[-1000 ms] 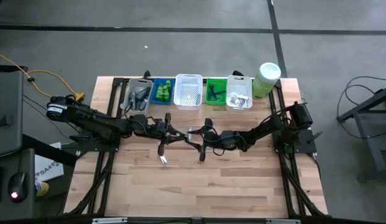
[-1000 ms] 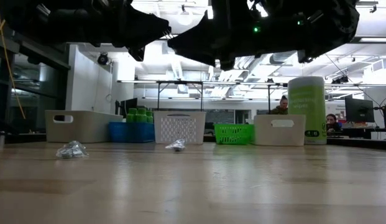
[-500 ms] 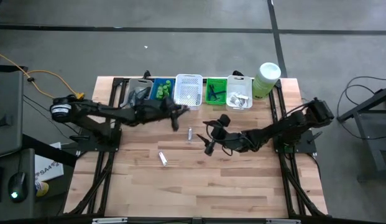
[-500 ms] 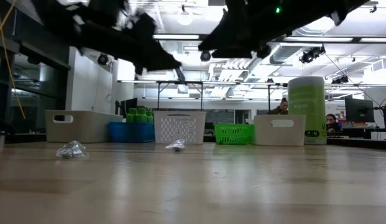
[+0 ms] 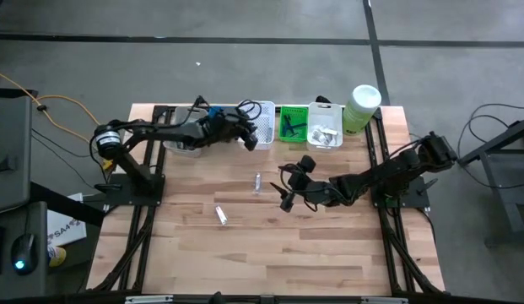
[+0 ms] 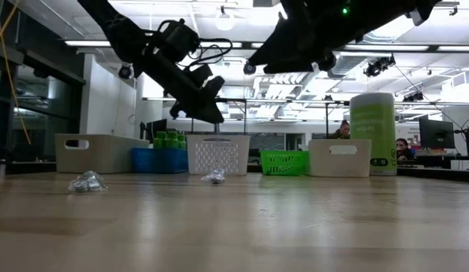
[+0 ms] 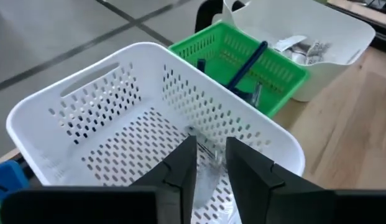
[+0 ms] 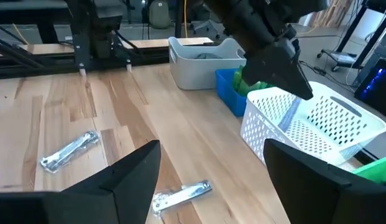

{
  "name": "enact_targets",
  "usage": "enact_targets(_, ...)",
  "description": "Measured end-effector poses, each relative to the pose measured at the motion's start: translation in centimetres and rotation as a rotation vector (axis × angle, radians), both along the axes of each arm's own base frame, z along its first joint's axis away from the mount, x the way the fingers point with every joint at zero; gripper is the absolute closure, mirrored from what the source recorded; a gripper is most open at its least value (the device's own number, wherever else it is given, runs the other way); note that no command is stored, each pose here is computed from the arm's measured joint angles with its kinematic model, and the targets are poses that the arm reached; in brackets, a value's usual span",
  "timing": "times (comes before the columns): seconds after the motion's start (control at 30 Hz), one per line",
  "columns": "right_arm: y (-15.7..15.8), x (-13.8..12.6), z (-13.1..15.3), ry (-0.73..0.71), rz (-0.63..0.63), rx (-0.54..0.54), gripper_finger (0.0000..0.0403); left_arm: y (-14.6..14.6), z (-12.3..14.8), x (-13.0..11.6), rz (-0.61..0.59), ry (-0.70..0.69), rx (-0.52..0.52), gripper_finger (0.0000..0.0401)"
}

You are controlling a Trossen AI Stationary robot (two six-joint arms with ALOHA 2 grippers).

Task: Pick & Place Travel size toiletries
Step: Put the nail cutter into the left white bin

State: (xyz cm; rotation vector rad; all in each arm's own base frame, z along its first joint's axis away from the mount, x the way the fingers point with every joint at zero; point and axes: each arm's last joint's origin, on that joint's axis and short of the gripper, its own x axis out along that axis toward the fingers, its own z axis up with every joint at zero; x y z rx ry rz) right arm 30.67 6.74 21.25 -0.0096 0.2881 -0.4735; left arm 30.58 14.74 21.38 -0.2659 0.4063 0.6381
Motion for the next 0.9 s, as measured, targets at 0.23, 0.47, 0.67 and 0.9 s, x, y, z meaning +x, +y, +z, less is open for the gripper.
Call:
enact_targets(0.23, 0.0, -0.1, -0.3, 0.012, -0.014, 0.035, 0.0123, 0.3, 0.0, 0.0, -0.016, -0.009, -0.028, 0.0291)
enact_targets(0.47, 0.1, -0.7, -0.7, 0.048, -0.038, 0.100, 0.0123, -1.3, 1.4, -1.2, -0.122, -0.002, -0.162, 0.0269)
enact_targets(0.67, 0.3, -1.6, -0.6, 0.088, -0.050, 0.140, 0.0123, -5.6, 2.1, -2.8, -0.211, 0.182, -0.259, 0.0268)
enact_targets(0.9, 0.7, -1.7, -0.9, 0.137, 0.029, 0.179, 0.0123, -12.9, 2.0, -6.4, -0.638, 0.622, -0.187, 0.0267)
